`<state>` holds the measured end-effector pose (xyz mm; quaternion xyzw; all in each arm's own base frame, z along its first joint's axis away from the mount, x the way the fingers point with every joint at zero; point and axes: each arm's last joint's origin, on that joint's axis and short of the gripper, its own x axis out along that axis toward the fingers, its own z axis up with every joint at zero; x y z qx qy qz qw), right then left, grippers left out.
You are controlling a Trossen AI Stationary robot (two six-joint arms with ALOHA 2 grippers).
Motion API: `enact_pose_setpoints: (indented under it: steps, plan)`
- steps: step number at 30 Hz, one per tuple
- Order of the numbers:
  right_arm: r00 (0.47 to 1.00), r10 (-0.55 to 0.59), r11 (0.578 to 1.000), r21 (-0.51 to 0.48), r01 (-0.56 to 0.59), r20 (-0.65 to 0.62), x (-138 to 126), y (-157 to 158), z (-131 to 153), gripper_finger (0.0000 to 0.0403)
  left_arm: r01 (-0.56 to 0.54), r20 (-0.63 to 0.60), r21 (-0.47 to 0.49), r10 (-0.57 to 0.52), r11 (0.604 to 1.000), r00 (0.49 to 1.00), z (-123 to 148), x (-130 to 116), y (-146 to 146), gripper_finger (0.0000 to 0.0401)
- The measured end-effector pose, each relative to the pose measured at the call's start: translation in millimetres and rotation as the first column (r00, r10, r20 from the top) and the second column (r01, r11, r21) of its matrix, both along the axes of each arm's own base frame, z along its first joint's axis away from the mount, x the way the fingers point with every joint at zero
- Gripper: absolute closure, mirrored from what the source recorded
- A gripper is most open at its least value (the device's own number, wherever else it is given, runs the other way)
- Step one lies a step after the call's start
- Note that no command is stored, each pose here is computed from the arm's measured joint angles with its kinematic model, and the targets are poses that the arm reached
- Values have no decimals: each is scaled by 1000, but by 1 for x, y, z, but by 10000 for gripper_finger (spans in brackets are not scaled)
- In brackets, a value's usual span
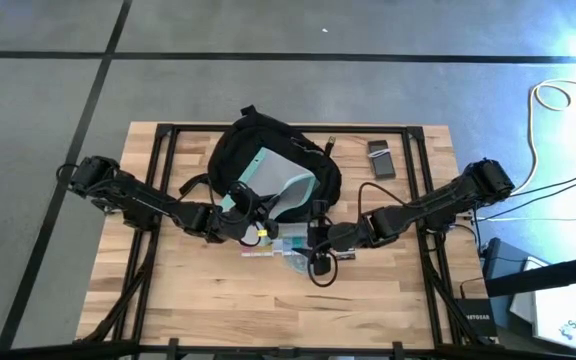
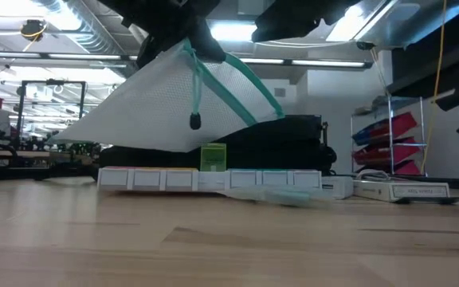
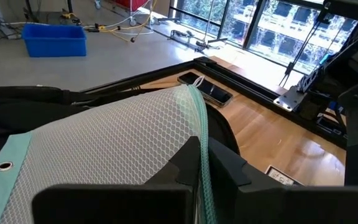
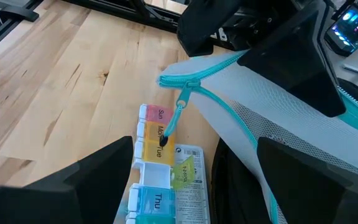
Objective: Unpack backpack
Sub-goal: Put the medicine organizer into the blue zip bag
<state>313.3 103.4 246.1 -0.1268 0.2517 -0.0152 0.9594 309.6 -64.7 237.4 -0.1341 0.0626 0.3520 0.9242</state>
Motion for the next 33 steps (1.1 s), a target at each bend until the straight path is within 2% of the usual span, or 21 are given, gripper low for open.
enact_pose_setpoints:
  steps: [19,24,27,29,33]
  plan:
    - [1000,0,1000,10,0,25,1,1,2,78,-2,4,-4,2,1000,1000,0,0,0,395]
    - [997,-38,995,95,31,71,4,1,5,78,0,4,-4,0,1000,1000,0,0,0,395]
    - [996,-42,994,105,34,75,5,2,4,78,0,4,-4,0,1000,1000,0,0,-1,395]
    - [999,-29,995,98,25,35,6,3,-2,78,0,4,-4,0,1000,1000,0,0,-1,395]
    - [1000,24,988,154,-22,-13,13,8,-19,76,0,4,-4,0,1000,1000,0,0,-1,395]
